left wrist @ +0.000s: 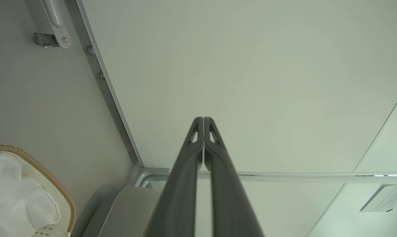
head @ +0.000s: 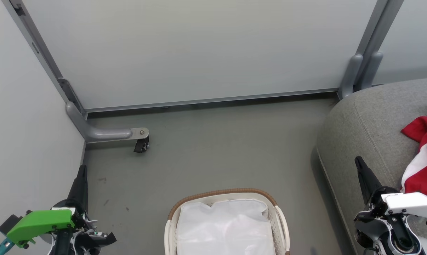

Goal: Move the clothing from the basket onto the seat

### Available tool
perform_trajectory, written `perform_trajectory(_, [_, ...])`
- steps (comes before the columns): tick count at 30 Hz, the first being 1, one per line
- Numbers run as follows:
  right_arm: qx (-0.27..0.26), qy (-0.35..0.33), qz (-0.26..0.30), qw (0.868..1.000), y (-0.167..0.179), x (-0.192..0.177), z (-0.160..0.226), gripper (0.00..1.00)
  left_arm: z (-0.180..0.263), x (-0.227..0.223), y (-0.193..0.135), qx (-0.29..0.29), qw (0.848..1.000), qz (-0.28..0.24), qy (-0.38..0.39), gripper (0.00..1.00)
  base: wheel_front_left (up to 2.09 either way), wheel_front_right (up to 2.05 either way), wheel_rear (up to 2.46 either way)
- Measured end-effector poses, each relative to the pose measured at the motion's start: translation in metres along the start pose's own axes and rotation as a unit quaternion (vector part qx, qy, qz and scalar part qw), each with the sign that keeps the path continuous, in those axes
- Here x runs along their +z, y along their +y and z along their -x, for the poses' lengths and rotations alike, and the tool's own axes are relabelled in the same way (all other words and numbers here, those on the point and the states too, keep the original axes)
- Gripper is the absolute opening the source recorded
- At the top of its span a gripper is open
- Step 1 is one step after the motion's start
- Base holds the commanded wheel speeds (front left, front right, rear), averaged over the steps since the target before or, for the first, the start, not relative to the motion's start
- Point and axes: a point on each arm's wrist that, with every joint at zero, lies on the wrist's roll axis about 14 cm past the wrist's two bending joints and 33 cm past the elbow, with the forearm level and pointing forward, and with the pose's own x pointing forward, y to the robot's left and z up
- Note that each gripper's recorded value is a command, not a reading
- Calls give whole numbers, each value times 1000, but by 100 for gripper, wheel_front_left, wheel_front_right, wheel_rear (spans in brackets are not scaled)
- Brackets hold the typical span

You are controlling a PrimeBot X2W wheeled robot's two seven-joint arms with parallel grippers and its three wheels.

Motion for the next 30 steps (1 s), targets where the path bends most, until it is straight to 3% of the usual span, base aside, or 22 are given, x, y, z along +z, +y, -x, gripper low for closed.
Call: perform_trajectory(30, [0, 0, 0, 1000, 0, 0, 0, 0, 0, 0, 0, 0, 1000, 0, 0, 0, 0, 0, 0])
